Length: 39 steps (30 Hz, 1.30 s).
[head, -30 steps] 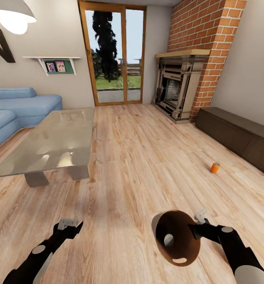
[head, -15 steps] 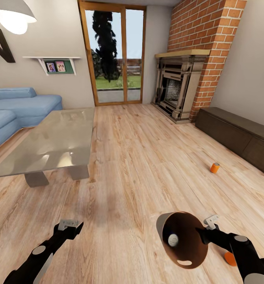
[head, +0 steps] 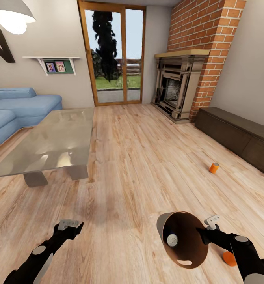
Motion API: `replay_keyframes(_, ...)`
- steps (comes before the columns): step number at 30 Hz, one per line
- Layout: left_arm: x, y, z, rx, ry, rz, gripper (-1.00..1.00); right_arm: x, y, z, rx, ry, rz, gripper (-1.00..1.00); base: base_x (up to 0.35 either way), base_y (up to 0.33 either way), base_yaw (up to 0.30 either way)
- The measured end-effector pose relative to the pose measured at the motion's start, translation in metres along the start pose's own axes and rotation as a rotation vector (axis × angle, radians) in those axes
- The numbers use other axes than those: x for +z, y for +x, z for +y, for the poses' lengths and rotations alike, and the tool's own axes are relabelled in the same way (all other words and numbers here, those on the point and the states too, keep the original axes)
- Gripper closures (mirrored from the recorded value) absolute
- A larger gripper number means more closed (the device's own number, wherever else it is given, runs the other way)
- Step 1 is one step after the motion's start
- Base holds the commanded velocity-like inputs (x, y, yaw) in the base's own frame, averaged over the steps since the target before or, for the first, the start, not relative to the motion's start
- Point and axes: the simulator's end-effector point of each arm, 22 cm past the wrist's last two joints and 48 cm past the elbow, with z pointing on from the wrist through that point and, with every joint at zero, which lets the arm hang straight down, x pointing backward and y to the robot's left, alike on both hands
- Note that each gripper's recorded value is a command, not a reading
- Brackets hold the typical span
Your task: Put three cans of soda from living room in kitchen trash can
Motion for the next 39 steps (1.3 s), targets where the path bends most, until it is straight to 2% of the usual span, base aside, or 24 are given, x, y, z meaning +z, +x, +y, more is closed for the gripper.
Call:
replay_keyframes(13, 0.0, 0.001, 0.0, 0.0, 0.0, 0.002, -1.0, 0.0, 0.0, 0.0, 0.0, 0.0, 0.0, 1.0, 0.0, -0.083, 0.0)
replay_keyframes(20, -0.006, -0.011, 0.0, 0.0, 0.0, 0.005, -1.0, -0.01, -0.012, -0.001, 0.003, 0.002, -0.002, 1.0, 0.0, -0.003, 0.0)
replay_keyframes(27, -0.013, -0.025, 0.0, -0.006, 0.005, 0.013, -1.0, -0.028, -0.025, -0.024, 0.001, 0.031, 0.004, 1.0, 0.0, 0.0, 0.0)
replay_keyframes(29, -0.015, -0.024, 0.001, -0.018, 0.007, 0.045, -1.0, -0.032, -0.029, -0.027, 0.0, 0.035, 0.002, 1.0, 0.0, 0.0, 0.0)
replay_keyframes(31, -0.018, -0.012, -0.002, -0.043, 0.022, 0.13, -1.0, -0.037, -0.039, -0.032, -0.013, 0.048, -0.005, 1.0, 0.0, 0.0, 0.0)
replay_keyframes(33, -0.021, -0.01, -0.012, -0.064, 0.075, 0.185, -1.0, -0.045, -0.056, -0.04, -0.024, 0.07, -0.03, 1.0, 0.0, 0.0, 0.0)
replay_keyframes(36, -0.023, -0.015, -0.019, -0.085, 0.115, 0.23, -1.0, -0.056, -0.073, -0.05, -0.041, 0.097, -0.046, 1.0, 0.0, 0.0, 0.0)
replay_keyframes(39, -0.021, -0.034, -0.021, -0.1, 0.135, 0.249, -1.0, -0.067, -0.087, -0.061, -0.02, 0.124, -0.034, 1.0, 0.0, 0.0, 0.0)
